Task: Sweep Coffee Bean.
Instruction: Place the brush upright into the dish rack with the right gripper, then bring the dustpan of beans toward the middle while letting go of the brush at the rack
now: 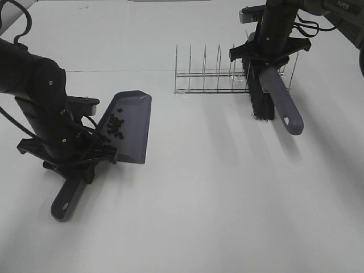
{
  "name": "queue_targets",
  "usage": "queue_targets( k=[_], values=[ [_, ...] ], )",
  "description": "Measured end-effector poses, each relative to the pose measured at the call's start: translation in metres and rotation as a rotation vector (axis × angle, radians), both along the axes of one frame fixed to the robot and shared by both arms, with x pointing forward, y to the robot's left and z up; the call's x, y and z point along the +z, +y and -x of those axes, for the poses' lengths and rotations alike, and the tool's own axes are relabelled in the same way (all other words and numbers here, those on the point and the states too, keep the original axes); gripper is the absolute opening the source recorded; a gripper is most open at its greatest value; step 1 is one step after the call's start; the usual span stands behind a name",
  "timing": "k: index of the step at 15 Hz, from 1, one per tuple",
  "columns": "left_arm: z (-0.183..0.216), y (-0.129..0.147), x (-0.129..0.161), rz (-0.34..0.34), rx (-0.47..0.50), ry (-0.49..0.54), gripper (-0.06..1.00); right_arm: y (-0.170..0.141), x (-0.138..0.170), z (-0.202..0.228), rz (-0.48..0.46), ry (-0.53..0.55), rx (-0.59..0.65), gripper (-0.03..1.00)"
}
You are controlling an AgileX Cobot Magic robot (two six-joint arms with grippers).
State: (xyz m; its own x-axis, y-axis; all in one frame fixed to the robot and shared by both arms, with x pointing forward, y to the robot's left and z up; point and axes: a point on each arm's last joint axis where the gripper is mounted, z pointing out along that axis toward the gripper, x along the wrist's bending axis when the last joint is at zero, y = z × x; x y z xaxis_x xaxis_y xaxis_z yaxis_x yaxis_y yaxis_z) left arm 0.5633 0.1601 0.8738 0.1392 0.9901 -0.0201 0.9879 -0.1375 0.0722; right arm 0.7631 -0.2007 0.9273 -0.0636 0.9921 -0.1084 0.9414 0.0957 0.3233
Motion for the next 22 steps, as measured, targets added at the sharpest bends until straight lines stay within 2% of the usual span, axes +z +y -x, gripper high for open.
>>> queue_targets(
  k=[5,8,9,10,14,17,19,20,22],
  values=[
    [0.000,0.000,0.000,0.000,0.000,0.000,0.35,-0.001,-0.001,-0.001,0.005,-0.013,-0.013,0.33],
    [0.000,0.000,0.000,0.000,-0.001,0.000,0.35,0.000,0.008,-0.004,-0.004,-0.042,-0.020,0.69],
    [0.000,0.000,0.000,0.000,-0.001,0.000,0.35,0.000,0.012,-0.005,-0.005,-0.052,-0.021,0.76],
    [0.000,0.000,0.000,0.000,-0.001,0.000,0.35,0.000,0.015,-0.005,-0.005,-0.058,-0.022,0.79],
    [0.000,0.000,0.000,0.000,-0.002,0.000,0.35,-0.001,0.034,-0.004,0.001,-0.047,-0.032,0.81],
    [0.000,0.000,0.000,0.000,-0.002,0.000,0.35,0.002,0.049,-0.002,-0.019,-0.067,0.009,0.81],
    [0.000,0.000,0.000,0.000,-0.002,0.000,0.35,0.006,0.069,0.003,-0.078,-0.087,0.036,0.81],
    [0.000,0.000,0.000,0.000,-0.002,-0.001,0.35,0.006,0.103,0.020,-0.103,-0.109,0.047,0.81],
    [0.000,0.000,0.000,0.000,-0.002,-0.001,0.35,0.002,0.126,0.048,-0.095,-0.078,0.058,0.81]
  ],
)
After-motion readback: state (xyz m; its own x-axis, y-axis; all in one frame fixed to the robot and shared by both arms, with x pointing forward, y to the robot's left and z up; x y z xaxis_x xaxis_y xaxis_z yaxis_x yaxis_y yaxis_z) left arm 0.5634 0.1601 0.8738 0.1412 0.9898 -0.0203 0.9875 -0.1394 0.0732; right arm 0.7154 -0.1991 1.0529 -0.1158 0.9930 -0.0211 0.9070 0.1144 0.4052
